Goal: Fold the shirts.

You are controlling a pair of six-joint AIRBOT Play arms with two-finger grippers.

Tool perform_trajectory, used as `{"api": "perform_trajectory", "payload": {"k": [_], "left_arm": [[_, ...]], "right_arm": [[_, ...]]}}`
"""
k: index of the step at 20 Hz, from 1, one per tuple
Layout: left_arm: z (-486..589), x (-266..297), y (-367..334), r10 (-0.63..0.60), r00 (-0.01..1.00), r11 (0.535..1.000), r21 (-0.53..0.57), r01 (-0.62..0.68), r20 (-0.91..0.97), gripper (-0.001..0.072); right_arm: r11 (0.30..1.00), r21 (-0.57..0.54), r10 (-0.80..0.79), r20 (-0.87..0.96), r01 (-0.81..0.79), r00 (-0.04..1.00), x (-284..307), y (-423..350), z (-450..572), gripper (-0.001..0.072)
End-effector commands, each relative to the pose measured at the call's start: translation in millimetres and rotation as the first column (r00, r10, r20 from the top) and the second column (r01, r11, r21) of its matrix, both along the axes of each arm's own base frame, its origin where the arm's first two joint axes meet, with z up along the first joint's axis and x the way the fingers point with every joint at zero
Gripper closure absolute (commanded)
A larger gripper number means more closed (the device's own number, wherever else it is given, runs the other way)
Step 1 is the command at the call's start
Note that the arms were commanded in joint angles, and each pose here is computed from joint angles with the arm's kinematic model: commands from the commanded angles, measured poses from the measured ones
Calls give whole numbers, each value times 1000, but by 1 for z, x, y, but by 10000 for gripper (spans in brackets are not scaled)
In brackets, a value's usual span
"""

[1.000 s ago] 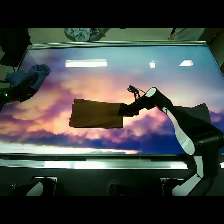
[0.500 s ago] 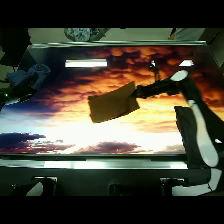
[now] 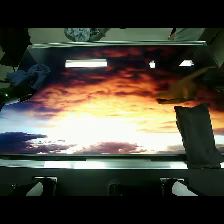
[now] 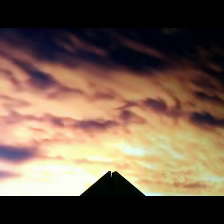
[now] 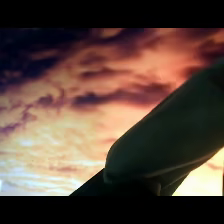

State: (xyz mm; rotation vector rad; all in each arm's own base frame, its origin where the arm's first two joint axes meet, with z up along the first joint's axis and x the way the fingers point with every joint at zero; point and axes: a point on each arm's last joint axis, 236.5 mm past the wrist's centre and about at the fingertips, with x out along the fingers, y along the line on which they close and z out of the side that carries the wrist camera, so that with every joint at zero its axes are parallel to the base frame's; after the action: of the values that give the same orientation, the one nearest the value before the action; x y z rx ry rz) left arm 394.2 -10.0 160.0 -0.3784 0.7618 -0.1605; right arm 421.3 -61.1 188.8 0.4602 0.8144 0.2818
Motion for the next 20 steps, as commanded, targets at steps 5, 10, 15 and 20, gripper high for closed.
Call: {"api": "perform_trajectory", "payload": {"k": [5, 10, 15, 20], "left_arm": [[0, 0, 0, -1, 1000, 1000, 1, 1, 1, 677], [0, 0, 0, -15, 1000, 1000, 16, 15, 7, 676], [0, 1, 1, -15, 1000, 1000, 23, 15, 15, 677], [-2, 1, 1, -16, 1000, 1000, 22, 16, 11, 676]], "right_arm": [[959, 32, -280, -55, 282, 958, -62, -102, 12, 669], [932, -20, -358, -226, 363, 906, -132, -130, -5, 669], [902, -261, -429, -633, 344, 645, -245, -148, -79, 669], [886, -267, -437, -751, 379, 495, -291, -117, -170, 669]]}}
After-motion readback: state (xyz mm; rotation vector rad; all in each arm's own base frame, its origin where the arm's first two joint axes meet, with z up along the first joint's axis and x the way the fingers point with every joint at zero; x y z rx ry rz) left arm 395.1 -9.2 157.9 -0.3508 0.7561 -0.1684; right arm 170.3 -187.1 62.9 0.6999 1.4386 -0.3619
